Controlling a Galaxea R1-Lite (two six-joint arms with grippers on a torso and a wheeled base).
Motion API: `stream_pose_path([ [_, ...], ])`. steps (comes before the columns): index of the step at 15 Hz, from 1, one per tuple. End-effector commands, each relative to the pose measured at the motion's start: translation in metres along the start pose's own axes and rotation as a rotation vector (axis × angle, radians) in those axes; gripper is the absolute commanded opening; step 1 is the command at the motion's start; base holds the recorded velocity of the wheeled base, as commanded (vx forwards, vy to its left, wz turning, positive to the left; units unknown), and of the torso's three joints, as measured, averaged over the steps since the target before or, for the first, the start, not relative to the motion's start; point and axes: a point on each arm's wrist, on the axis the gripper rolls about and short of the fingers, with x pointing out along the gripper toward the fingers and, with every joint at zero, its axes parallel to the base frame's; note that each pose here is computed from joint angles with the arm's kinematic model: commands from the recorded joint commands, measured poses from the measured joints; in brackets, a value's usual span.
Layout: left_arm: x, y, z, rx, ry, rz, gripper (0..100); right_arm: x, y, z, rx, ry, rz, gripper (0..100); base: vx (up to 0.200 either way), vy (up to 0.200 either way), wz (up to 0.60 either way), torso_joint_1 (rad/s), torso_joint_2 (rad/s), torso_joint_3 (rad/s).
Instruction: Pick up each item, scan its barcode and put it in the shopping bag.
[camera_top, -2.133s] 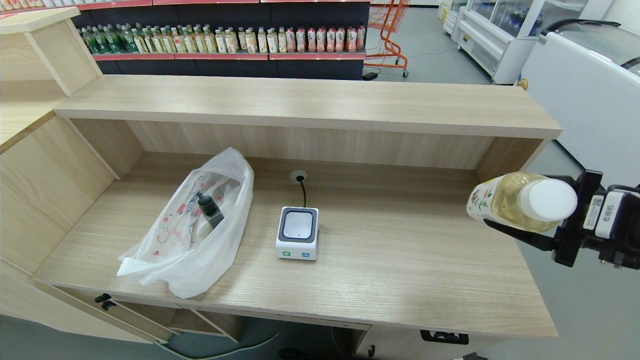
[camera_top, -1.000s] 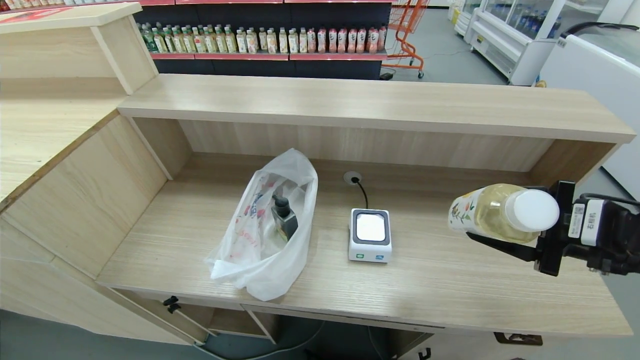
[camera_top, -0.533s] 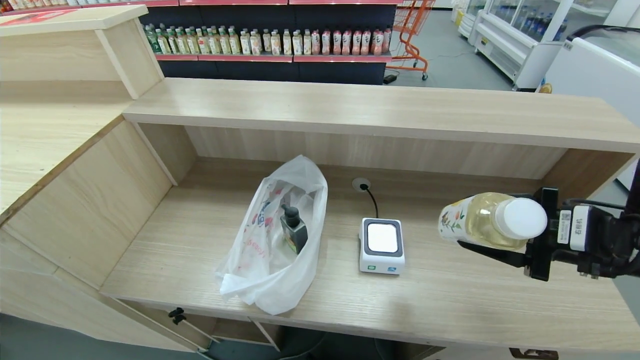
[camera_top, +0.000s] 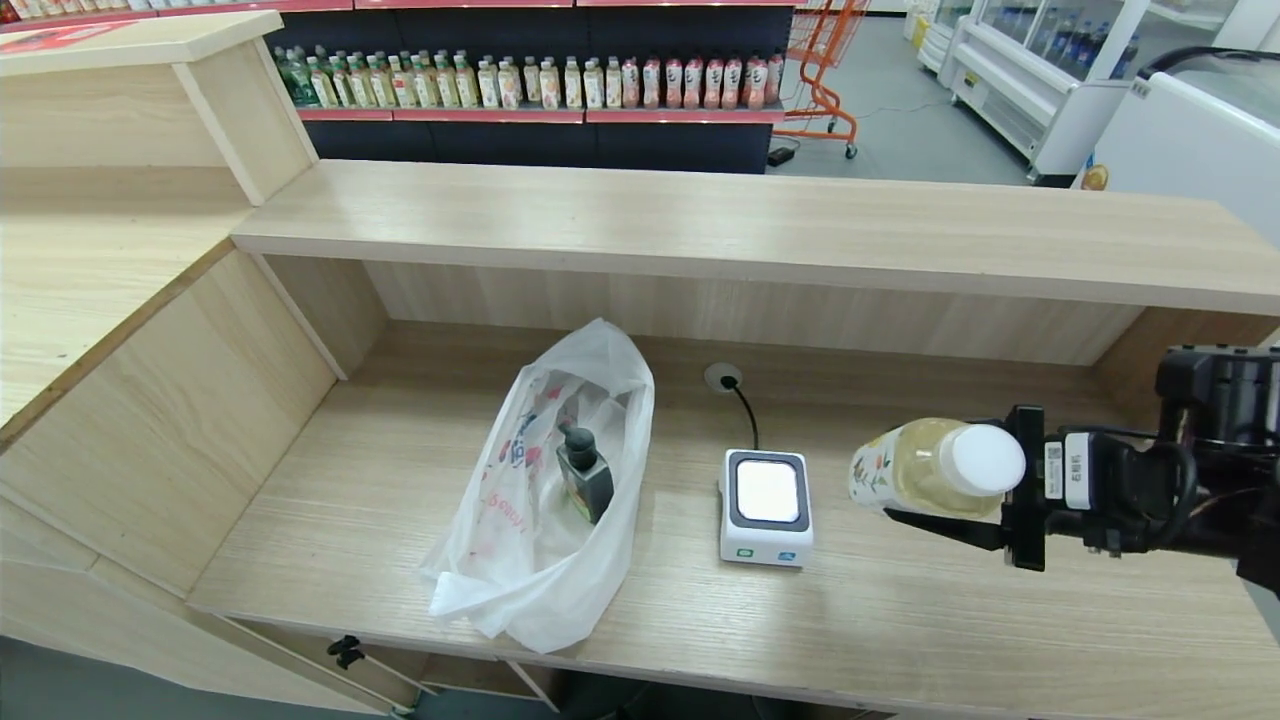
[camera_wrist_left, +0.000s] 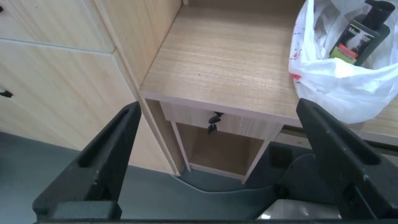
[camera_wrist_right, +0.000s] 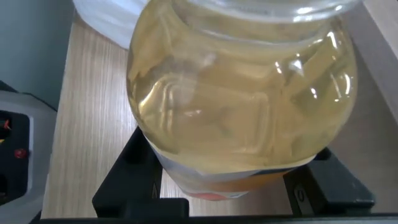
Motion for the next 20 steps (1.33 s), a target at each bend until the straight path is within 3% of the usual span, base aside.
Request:
stream_pose_path([
  [1, 0.000, 0.000, 0.000, 0.000, 0.000, 0.001, 100, 0.007, 0.005, -0.017, 0.023, 0.007, 0.030, 0, 0.000, 0.000, 0.00, 0.000, 0.00, 0.000],
  [5, 0.000, 0.000, 0.000, 0.000, 0.000, 0.001, 100, 0.017, 0.006, -0.041, -0.012, 0.005, 0.058, 0, 0.000, 0.000, 0.00, 0.000, 0.00, 0.000],
  [8, 0.000, 0.000, 0.000, 0.000, 0.000, 0.001, 100, 0.033, -0.005, -0.055, -0.043, -0.031, 0.065, 0, 0.000, 0.000, 0.00, 0.000, 0.00, 0.000],
  [15, 0.000, 0.000, 0.000, 0.000, 0.000, 0.001, 100, 0.073, -0.018, -0.072, -0.073, -0.102, 0.098, 0, 0.000, 0.000, 0.00, 0.000, 0.00, 0.000],
  [20, 0.000, 0.000, 0.000, 0.000, 0.000, 0.001, 100, 0.098, -0.010, -0.079, -0.124, -0.150, 0.108, 0, 0.000, 0.000, 0.00, 0.000, 0.00, 0.000],
])
